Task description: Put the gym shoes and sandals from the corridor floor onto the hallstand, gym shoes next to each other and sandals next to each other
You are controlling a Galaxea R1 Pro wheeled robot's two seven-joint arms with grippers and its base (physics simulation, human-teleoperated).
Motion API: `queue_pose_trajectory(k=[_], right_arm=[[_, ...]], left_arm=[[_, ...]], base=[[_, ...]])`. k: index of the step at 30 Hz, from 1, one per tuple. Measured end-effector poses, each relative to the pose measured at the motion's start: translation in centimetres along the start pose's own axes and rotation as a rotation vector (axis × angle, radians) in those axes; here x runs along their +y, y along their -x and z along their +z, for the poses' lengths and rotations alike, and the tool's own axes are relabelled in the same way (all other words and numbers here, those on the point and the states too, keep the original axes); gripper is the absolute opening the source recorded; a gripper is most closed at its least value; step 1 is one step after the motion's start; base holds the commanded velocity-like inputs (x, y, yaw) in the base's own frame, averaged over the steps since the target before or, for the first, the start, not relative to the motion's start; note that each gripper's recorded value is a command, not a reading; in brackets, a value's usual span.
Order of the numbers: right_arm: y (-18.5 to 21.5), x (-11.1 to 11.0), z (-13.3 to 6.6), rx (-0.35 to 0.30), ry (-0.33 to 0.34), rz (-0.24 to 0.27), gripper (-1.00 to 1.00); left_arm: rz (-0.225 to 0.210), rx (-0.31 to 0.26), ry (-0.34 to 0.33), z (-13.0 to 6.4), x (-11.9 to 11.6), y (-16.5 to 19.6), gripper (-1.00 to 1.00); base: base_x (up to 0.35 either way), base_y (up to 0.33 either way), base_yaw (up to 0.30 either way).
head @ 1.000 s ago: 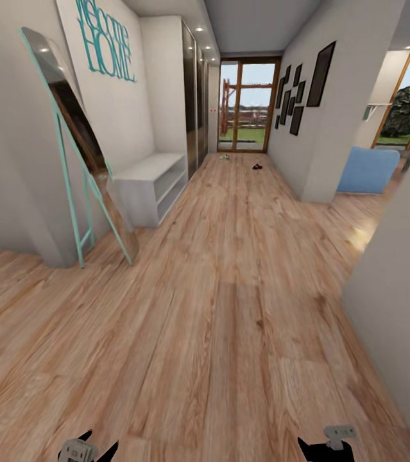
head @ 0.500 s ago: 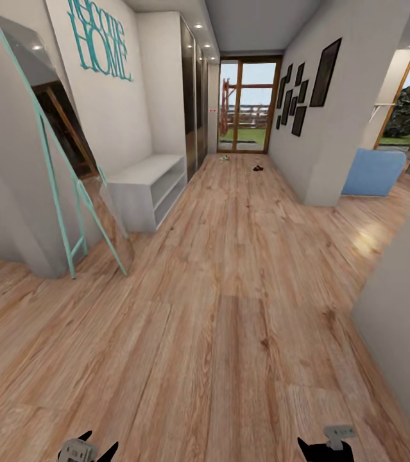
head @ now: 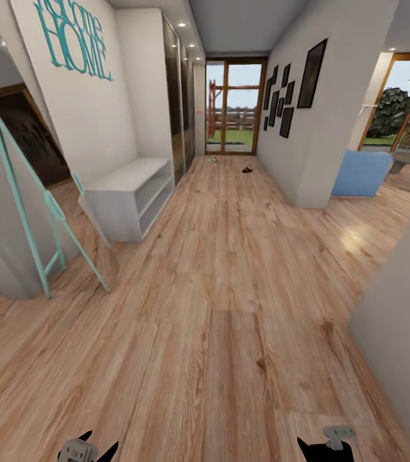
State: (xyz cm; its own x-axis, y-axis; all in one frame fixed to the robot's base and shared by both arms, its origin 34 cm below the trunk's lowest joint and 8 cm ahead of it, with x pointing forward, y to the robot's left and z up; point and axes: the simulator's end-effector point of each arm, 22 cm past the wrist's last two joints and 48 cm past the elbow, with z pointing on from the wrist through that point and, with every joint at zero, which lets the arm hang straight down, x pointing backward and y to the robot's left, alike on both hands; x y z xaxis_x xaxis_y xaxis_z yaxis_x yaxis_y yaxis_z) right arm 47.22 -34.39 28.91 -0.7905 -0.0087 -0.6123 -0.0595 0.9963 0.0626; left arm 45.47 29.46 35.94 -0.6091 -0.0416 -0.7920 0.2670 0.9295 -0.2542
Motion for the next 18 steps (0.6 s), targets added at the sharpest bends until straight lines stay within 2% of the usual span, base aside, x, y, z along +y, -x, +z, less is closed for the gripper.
queue_pose_trajectory(k=[18], right_arm=[[0.04, -0.02, 0.00, -0.001, 0.000, 0.001, 1.00]], left_arm=[[-0.001, 0.000, -0.001, 0.03, -0.07, 0.00, 1.00]], base=[[0.337, 0.000, -0.001]])
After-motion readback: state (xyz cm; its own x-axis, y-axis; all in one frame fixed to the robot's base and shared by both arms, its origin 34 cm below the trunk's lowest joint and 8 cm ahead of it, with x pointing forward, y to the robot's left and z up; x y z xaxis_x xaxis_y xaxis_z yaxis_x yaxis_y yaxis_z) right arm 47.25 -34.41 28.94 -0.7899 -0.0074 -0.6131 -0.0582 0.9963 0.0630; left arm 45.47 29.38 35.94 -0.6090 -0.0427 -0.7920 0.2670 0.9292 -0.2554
